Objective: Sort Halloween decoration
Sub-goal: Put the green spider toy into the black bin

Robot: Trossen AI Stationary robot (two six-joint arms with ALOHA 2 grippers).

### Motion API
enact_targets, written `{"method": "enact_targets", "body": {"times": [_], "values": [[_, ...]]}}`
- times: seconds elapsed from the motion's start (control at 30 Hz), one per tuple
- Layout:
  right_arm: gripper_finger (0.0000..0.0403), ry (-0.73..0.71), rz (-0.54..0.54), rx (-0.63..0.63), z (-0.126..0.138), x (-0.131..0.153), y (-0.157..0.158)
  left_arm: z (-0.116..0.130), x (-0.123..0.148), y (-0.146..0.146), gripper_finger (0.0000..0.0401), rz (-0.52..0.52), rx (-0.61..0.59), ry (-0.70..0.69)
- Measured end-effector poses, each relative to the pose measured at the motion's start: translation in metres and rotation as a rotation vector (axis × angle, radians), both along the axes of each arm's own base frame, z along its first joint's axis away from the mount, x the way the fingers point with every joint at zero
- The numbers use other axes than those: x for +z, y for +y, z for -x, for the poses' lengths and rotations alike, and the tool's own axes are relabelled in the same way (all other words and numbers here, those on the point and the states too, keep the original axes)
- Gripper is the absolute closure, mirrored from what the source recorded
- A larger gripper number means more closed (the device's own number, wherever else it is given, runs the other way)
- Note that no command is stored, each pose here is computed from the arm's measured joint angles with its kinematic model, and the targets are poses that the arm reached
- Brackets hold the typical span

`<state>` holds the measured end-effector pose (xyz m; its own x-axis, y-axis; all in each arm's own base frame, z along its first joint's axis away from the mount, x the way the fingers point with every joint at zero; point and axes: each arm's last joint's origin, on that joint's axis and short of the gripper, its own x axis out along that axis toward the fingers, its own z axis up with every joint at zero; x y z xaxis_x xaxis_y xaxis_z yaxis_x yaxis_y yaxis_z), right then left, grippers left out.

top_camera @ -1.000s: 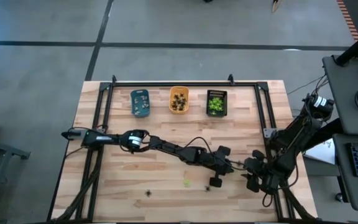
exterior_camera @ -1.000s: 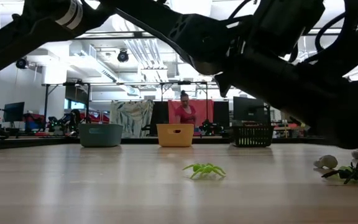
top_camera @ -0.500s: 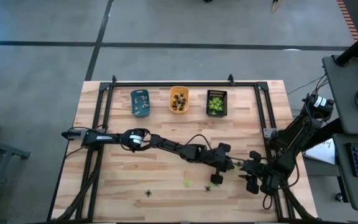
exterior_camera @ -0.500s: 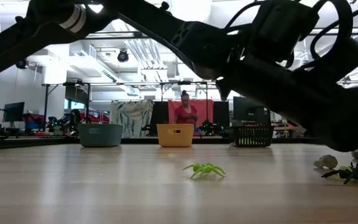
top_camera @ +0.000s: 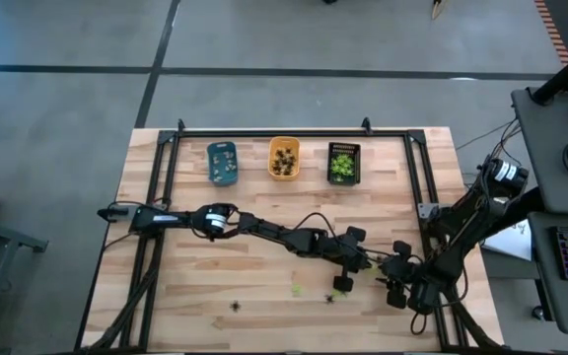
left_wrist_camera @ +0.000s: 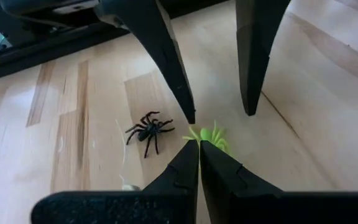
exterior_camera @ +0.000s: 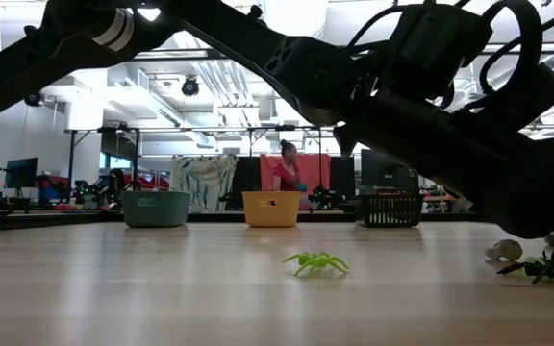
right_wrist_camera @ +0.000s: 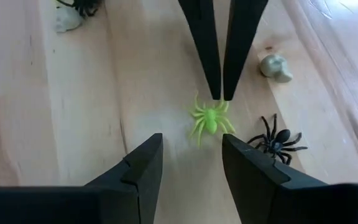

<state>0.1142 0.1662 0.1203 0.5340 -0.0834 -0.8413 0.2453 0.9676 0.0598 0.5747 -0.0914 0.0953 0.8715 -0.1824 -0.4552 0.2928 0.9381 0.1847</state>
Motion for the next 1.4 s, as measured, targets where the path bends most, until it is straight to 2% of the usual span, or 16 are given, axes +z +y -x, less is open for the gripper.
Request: {"method": "enact_targets", "body": {"times": [0.6,0.87,1.4], "values": [[0.0247,-0.027,0.043,-0.051,-0.005,-0.003,-0.002,-0.001,-0.009,0.004,0.0401,0.004,0.008,0.013],[0.0246,-0.023,0.069,-0.023,-0.011,-0.003,-0.005,-0.001,-0.013,0.004,0.0401,0.010,0.012,0.015],[0.0305,0.006,0.111,0.009,-0.014,-0.012,-0.004,-0.001,-0.014,0.004,0.0401,0.016,0.016,0.023]]}}
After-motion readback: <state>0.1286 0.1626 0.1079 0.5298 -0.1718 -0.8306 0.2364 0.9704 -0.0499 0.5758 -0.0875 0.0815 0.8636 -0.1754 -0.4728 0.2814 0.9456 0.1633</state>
